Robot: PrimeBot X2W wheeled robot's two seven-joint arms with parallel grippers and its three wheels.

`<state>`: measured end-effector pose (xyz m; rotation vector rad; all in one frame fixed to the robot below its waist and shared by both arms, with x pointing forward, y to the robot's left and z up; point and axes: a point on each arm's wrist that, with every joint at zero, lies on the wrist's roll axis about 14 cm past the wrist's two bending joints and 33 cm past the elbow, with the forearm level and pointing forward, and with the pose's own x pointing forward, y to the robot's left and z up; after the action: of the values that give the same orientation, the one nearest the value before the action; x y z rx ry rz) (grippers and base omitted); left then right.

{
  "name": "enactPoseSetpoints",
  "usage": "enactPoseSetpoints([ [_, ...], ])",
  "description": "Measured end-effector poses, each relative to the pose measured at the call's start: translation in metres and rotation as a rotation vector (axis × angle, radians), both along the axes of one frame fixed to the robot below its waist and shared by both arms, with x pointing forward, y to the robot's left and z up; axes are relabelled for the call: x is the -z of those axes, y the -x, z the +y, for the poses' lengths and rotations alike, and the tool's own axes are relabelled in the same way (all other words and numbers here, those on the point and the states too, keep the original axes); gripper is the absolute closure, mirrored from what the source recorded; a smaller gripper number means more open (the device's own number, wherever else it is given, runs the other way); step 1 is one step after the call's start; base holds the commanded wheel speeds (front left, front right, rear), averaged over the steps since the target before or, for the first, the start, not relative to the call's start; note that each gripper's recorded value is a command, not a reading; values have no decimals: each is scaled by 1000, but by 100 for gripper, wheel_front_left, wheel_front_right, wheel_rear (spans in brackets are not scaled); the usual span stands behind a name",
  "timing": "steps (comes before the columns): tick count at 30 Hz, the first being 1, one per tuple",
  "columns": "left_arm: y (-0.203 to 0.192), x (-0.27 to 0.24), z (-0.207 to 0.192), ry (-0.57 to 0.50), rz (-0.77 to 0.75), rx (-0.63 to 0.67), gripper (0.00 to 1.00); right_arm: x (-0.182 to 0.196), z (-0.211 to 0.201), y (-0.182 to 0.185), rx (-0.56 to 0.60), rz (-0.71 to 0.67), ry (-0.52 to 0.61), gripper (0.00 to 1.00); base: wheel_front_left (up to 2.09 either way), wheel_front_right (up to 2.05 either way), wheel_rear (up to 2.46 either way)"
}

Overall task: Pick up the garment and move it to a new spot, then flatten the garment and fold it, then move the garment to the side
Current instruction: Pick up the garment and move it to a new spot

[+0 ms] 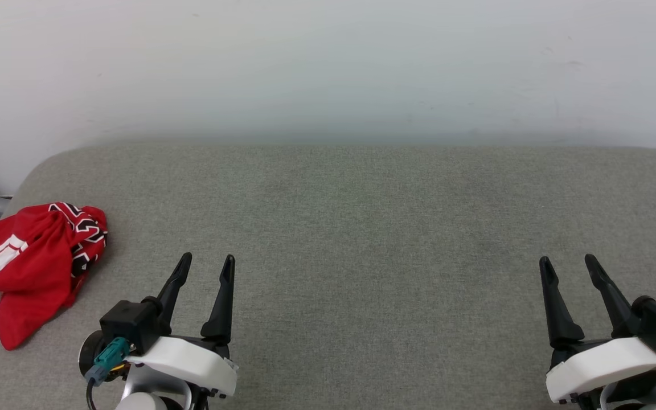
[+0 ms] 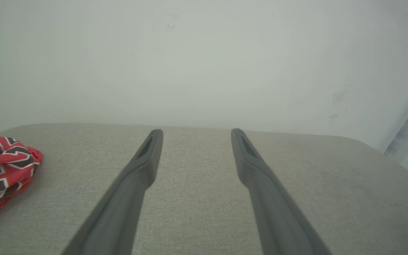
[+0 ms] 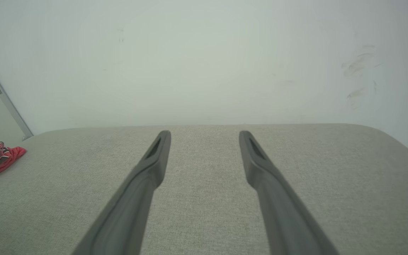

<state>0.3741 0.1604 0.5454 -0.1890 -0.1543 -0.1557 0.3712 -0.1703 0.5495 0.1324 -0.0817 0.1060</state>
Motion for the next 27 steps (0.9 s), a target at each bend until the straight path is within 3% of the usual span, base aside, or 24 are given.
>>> enactPoseSetpoints([
  [18,3,2,7,-76,-22,-29,0,1,2,-2,-1,-9,88,0,0,0,0],
  [27,14,-3,34,-95,-42,-115,0,-3,36,-15,-94,-34,120,0,0,0,0],
])
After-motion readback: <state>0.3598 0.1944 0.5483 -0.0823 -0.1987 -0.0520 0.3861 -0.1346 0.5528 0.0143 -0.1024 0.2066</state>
